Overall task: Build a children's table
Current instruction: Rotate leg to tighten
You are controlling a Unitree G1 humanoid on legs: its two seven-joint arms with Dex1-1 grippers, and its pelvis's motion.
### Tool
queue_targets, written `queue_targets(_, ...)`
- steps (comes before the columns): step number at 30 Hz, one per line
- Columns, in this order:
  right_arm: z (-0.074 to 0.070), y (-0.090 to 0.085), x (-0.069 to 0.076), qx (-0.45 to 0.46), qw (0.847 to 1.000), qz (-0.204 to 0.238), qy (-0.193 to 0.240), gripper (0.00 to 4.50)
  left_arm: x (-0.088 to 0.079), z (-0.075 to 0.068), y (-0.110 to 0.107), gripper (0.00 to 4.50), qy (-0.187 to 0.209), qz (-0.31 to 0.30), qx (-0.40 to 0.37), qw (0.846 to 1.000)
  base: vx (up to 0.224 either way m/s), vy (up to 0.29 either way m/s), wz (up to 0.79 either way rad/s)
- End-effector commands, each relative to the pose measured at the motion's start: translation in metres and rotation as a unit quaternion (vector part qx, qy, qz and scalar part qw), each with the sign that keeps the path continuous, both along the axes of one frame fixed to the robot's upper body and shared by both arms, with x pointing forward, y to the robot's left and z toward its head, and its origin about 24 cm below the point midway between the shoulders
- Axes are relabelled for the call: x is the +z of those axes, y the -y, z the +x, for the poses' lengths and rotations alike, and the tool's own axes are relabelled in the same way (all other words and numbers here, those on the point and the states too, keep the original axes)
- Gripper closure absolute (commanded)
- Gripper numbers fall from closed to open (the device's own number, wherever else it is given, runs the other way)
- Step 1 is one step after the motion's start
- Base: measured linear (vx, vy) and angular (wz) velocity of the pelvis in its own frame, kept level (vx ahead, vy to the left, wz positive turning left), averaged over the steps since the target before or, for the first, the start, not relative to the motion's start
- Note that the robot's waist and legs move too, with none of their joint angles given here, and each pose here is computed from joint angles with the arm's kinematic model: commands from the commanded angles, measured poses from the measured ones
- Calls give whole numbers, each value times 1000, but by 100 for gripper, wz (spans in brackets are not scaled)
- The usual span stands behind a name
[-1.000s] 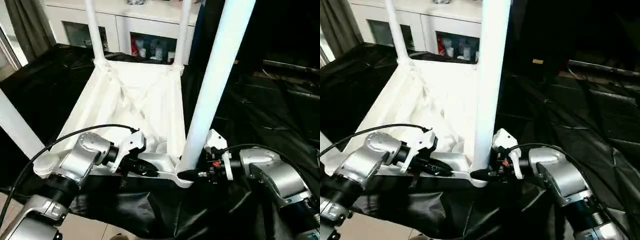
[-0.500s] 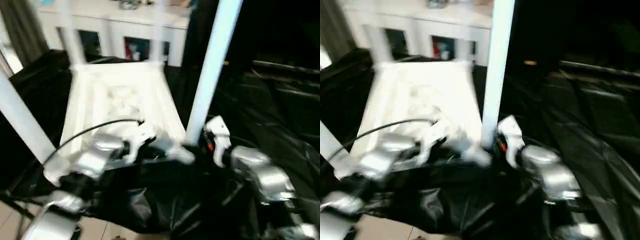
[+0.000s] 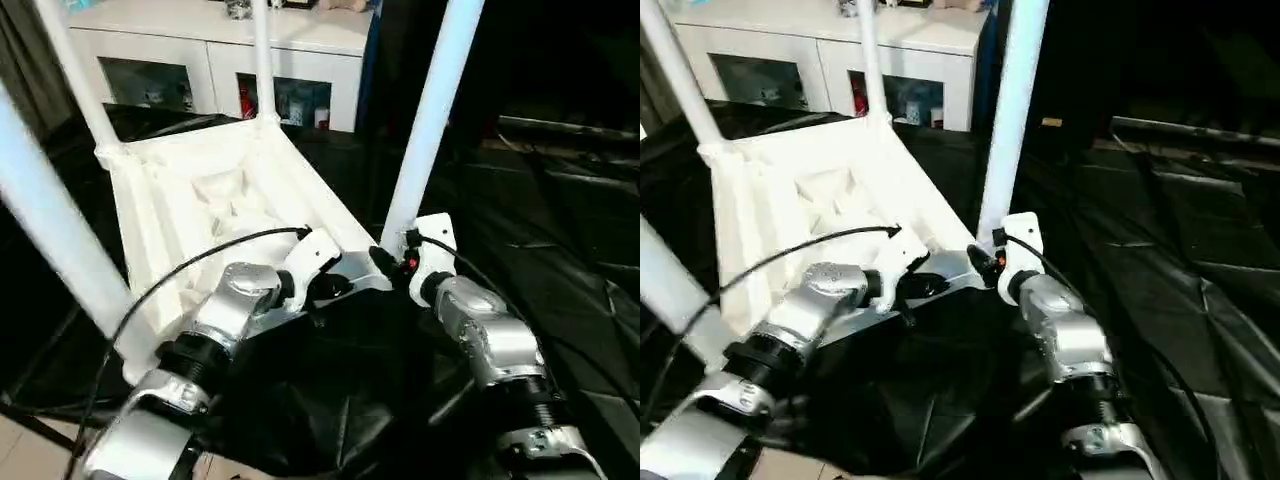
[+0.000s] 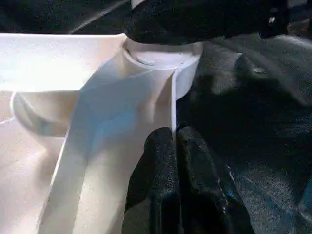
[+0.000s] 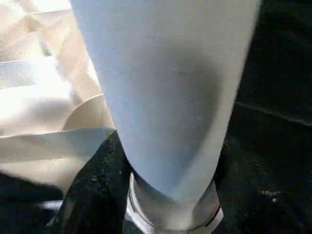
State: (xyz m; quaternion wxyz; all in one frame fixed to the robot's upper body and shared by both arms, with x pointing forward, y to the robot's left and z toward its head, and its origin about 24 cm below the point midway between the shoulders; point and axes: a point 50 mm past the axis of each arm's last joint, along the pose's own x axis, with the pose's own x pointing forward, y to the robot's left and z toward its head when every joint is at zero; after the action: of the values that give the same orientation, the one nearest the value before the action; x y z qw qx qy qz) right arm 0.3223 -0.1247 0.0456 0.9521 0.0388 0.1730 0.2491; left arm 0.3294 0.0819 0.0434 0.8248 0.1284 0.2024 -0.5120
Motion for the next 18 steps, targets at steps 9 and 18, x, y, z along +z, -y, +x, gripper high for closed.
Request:
queue_targets(9,-45,2,13,314,949,4,-13,149,-5,-23,-31,450,-54,25,-161,985,0,0,0)
queue_targets(18,-60,16,12,420,905,-15,-61,149,3,-36,-44,450,-110,16,-233,966,0,0,0)
